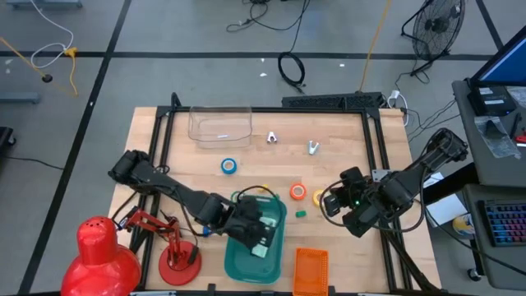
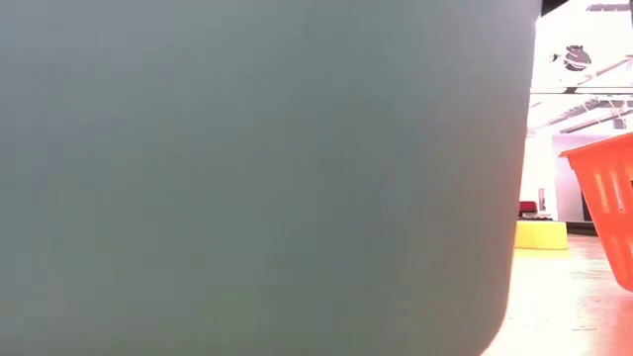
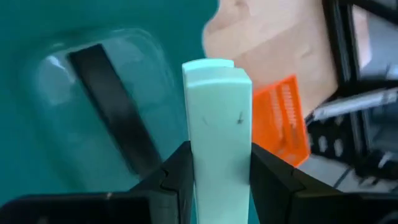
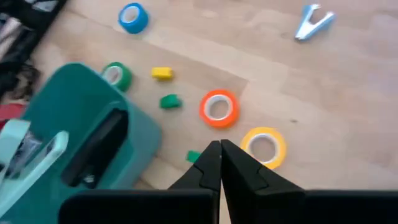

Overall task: Pick and place Stapler, Stapler remover, tape
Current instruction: Put the light green stapler into the green bin

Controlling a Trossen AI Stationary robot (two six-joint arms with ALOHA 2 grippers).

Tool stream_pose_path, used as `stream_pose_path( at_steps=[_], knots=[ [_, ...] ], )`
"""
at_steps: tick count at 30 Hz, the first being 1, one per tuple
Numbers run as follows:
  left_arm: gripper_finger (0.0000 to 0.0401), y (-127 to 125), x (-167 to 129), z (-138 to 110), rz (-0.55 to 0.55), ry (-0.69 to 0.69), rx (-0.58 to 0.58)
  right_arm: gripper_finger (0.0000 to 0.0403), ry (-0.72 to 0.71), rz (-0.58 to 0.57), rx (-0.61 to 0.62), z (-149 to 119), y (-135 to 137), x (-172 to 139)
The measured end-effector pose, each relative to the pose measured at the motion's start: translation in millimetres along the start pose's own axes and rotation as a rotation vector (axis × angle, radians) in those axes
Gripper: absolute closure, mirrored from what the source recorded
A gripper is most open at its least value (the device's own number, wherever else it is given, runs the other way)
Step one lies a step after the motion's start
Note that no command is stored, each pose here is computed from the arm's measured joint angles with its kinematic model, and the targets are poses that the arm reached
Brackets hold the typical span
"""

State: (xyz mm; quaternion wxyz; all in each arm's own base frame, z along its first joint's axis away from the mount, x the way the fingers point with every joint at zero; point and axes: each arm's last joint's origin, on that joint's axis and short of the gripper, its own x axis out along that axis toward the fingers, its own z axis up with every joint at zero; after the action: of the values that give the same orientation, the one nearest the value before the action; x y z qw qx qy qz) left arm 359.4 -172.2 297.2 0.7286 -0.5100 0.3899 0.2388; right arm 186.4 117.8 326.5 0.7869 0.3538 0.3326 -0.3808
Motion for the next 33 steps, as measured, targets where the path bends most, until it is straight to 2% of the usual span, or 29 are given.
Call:
stream_pose_path(
  at_steps=[2,5,12,14,18,22,28,33],
  knots=[
    [0.0282,0,5,-1,0.003,-0.025,-0.06,0.0402,0.018,-0.024,-0.036,1,-3,0],
    [0.0282,-10,14,0,0.0,-0.075,-0.121,0.0402,0.073,-0.035,-0.179,0,-4,0],
    [0.0282,-30,49,26,0.223,-0.134,-0.168,0.0402,0.13,-0.025,-0.466,0,-9,-4],
    [0.0282,-35,59,32,0.28,-0.12,-0.176,0.0402,0.133,-0.02,-0.507,1,-11,-6],
    [0.0282,-41,58,38,0.318,-0.127,-0.207,0.0402,0.129,0.01,-0.54,6,-15,-11],
    [0.0282,-38,51,35,0.361,-0.139,-0.239,0.0402,0.127,0.038,-0.557,11,-21,-17],
    [0.0282,-39,55,22,0.338,-0.121,-0.257,0.0402,0.12,0.075,-0.562,17,-27,-24],
    [0.0282,-34,64,16,0.36,-0.098,-0.253,0.0402,0.088,0.081,-0.555,20,-29,-26]
  ],
)
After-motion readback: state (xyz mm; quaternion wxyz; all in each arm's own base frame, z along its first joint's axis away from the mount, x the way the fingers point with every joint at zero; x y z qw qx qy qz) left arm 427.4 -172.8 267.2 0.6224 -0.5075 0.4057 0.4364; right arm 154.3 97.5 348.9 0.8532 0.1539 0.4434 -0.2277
